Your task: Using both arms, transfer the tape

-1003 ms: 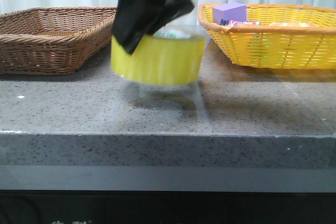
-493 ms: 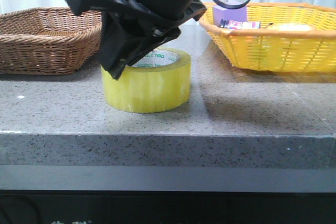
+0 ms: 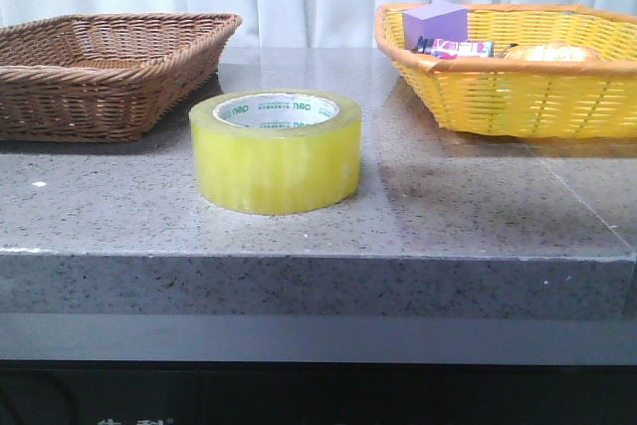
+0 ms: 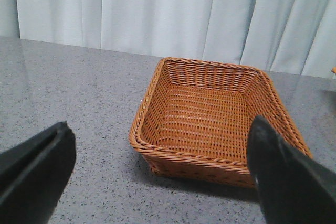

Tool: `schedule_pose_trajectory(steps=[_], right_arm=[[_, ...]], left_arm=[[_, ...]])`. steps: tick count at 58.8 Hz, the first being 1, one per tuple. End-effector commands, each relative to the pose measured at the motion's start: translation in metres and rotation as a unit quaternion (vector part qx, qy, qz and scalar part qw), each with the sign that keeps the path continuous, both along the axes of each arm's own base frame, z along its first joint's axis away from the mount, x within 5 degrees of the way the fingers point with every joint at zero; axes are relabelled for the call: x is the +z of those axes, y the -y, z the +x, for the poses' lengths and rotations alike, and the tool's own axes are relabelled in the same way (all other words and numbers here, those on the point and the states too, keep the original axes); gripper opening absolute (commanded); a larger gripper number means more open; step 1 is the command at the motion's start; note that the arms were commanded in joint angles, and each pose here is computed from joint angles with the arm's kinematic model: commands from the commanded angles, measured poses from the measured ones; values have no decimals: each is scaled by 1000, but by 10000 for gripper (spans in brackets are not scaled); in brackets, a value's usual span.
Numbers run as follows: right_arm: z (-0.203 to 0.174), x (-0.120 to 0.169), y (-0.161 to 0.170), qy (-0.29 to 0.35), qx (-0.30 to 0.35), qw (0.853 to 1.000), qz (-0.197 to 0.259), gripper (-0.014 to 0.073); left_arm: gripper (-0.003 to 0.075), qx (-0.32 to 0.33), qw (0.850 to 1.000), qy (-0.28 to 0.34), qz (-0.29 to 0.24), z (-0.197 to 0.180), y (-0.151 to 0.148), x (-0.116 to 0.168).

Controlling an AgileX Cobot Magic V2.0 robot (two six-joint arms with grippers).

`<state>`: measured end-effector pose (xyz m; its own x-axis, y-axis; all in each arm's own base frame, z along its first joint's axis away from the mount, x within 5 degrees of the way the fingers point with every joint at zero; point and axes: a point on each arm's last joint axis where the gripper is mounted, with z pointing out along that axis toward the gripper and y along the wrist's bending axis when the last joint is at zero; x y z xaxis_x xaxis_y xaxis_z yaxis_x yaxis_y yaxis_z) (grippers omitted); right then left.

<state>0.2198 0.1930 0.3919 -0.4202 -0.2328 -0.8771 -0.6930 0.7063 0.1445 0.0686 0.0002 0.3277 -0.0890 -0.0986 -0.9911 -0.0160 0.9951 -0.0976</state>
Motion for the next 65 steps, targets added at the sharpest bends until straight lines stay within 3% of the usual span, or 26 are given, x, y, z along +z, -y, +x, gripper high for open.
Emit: schedule_pose_trajectory(steps=[1, 9, 19, 29, 43, 56, 65], right_arm=[[-10, 35, 20, 49, -24, 997, 53, 13], [-24, 50, 44, 67, -43, 995, 62, -125], [-40, 55, 88, 102, -107, 987, 59, -120], [-62, 48, 137, 133, -204, 969, 48, -120], [-106, 10, 163, 181, -263, 945, 66, -120], [-143, -47, 172, 206, -274, 936, 81, -120], [-154, -68, 175, 222, -278, 930, 89, -120]], left_arm=[[651, 1, 999, 48, -3, 1, 0, 16], [651, 1, 999, 48, -3, 1, 0, 16], [651, 1, 999, 48, -3, 1, 0, 16], [651, 1, 999, 48, -3, 1, 0, 16], [651, 1, 999, 48, -3, 1, 0, 16], [651, 1, 999, 48, -3, 1, 0, 16], [651, -1, 999, 51, -13, 1, 0, 16]])
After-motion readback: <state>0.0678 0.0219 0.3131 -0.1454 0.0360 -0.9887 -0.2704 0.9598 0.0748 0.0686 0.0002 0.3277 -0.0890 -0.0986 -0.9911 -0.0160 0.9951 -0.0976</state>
